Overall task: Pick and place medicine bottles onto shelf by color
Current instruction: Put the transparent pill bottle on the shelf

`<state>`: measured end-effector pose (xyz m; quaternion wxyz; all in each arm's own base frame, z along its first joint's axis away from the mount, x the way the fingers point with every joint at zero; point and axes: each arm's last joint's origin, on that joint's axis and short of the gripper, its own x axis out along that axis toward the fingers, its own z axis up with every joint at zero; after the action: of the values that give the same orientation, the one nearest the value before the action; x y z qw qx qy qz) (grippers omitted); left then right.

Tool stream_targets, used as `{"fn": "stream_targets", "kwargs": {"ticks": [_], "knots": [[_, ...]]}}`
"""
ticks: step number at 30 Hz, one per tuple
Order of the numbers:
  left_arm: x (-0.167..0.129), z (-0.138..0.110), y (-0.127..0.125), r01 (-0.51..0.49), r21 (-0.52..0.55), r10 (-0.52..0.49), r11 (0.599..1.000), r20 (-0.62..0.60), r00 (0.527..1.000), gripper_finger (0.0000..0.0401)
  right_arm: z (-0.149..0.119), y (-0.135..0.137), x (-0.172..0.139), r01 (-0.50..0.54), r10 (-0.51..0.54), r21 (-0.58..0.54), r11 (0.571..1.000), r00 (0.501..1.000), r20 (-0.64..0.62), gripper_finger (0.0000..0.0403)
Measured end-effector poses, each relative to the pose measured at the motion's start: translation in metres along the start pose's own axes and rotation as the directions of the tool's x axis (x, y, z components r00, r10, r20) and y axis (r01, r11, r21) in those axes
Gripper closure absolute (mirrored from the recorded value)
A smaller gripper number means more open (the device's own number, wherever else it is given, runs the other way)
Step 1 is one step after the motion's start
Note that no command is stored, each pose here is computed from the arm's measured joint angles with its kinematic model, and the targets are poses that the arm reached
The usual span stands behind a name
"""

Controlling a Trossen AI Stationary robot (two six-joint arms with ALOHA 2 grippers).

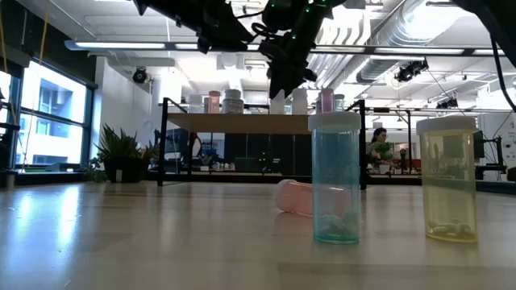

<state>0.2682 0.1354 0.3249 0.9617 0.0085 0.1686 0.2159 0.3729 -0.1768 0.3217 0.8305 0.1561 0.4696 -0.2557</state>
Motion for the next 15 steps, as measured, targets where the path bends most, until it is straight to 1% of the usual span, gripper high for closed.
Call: {"fn": "stream_targets", "kwargs": {"ticks": [6,15], "knots": [[0.0,-0.0012,-0.0002,0.005,0.0,-0.005,1.0,-0.012,1.0,0.0176,-0.002,0.0001,0.0052,0.005,-0.005,-0.002,1.0,1.0,-0.03,0.0272],[0.0001,-0.0016,-0.0003,0.005,0.002,-0.005,1.0,-0.016,1.0,0.0176,-0.0015,0.0002,0.0065,0.005,-0.005,-0.009,1.0,1.0,-0.027,0.0267]]}}
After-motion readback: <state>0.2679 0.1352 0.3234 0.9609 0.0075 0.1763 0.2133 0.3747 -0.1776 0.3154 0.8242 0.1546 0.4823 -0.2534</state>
